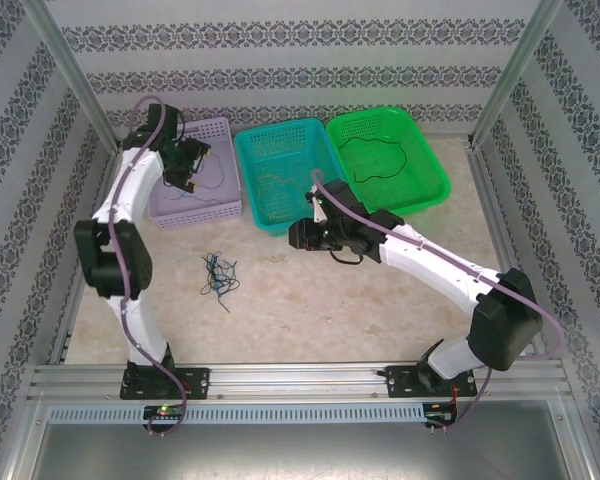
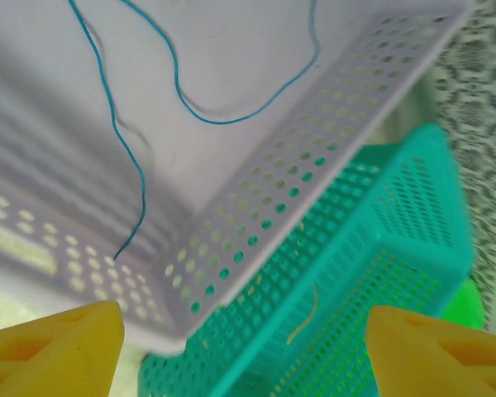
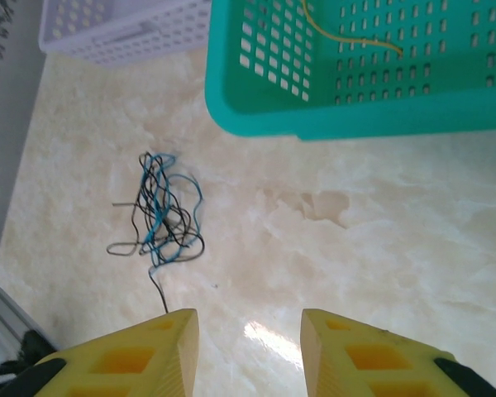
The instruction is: Untangle the cables
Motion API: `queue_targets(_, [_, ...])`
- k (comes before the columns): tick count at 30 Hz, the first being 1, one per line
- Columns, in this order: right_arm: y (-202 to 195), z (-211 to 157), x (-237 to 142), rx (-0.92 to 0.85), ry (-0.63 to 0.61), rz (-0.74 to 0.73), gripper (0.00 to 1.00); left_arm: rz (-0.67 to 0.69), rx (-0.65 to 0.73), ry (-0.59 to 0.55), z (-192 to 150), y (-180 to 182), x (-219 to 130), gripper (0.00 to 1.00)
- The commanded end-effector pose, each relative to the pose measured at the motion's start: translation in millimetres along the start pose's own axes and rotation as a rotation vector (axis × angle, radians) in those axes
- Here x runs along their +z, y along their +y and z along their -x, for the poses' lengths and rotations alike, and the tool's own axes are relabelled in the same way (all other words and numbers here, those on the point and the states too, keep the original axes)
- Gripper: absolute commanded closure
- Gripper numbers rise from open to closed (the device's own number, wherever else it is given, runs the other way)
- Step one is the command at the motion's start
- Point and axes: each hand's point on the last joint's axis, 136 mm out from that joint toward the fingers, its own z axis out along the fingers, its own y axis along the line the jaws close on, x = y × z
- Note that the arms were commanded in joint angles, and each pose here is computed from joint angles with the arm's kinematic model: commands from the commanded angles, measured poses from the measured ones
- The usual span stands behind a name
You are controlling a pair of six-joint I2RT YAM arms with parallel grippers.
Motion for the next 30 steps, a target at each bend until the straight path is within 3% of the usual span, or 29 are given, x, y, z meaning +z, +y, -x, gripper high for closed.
queue_targets(1, [2,-23,0,-0.08,0.05,-0.001,0.62,0.102,0.038,-0.024,-13,46,-30,0.23])
queue_targets(8, [12,-55,9,-0.123,0.108,0.016,0.61,0.174,0.145,0.077,-86,147,-57,0.34])
queue_targets(13, [16,-69,15,-0.115,0.129,0.025,0.61,0.082,0.318,0.234,-148,190,-38,0.31])
queue_targets(20, [19,-74,16,-0.113,0.131,0.024,0.61,0.145,0.509,0.188,-145,216,-13,0.32])
queue_targets(27, [16,-77,16,-0.083,0.125,0.022,0.61,0.21,0.525,0.17,-137,234,21,0.49])
queue_targets(30, [18,-76,17,-0.061,0.12,0.028,0.61,0.182,0.519,0.163,-136,230,33,0.64])
